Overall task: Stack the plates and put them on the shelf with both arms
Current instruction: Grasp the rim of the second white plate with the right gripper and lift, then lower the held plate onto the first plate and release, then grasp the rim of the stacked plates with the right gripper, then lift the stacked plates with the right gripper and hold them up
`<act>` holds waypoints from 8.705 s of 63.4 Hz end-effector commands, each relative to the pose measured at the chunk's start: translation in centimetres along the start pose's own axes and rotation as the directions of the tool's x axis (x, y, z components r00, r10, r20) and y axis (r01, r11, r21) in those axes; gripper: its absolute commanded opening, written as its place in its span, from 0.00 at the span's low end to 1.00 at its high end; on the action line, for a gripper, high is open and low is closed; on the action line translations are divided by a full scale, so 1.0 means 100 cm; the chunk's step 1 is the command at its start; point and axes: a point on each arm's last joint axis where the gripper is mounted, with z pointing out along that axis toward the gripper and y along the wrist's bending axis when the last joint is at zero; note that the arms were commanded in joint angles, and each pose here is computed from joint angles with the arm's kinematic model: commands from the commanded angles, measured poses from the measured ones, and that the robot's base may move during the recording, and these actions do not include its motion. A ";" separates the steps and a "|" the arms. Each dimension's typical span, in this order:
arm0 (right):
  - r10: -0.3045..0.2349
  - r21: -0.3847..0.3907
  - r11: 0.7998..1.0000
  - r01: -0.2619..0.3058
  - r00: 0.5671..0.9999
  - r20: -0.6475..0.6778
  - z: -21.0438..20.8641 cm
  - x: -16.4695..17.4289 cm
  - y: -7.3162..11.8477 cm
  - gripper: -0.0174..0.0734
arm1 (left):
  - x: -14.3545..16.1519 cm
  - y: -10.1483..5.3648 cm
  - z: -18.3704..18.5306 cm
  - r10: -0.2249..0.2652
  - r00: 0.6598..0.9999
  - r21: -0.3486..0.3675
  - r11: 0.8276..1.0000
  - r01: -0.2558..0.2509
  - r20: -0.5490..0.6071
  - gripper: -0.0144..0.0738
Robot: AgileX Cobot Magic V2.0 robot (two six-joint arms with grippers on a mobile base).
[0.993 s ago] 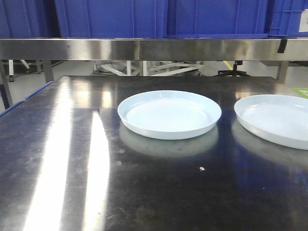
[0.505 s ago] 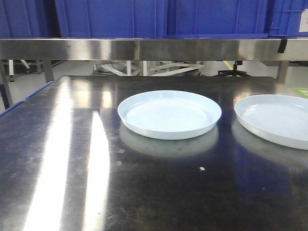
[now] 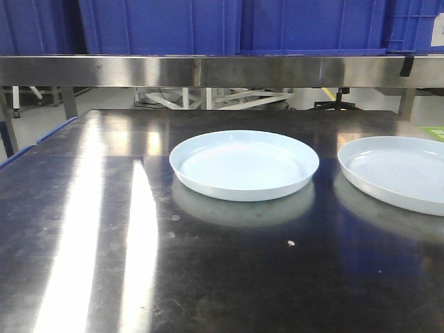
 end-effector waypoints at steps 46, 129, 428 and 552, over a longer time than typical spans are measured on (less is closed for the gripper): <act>-0.002 -0.041 0.999 0.018 0.932 0.363 -0.078 -0.033 0.000 0.25 | -0.017 -0.002 -0.001 -0.013 0.994 0.018 1.000 0.011 0.111 0.26; -0.203 -0.360 0.862 0.357 0.894 0.400 -0.104 -0.040 0.189 0.25 | -0.017 -0.002 -0.001 -0.013 0.994 0.018 1.000 0.011 0.111 0.26; 0.000 -0.285 0.891 0.354 0.627 0.779 -0.206 0.111 0.029 0.25 | -0.017 -0.002 -0.001 -0.013 0.994 0.018 1.000 0.011 0.111 0.26; 0.049 -0.286 0.892 0.351 0.554 0.831 -0.201 0.172 -0.001 0.25 | -0.017 -0.002 -0.001 -0.013 0.994 0.018 1.000 0.011 0.111 0.26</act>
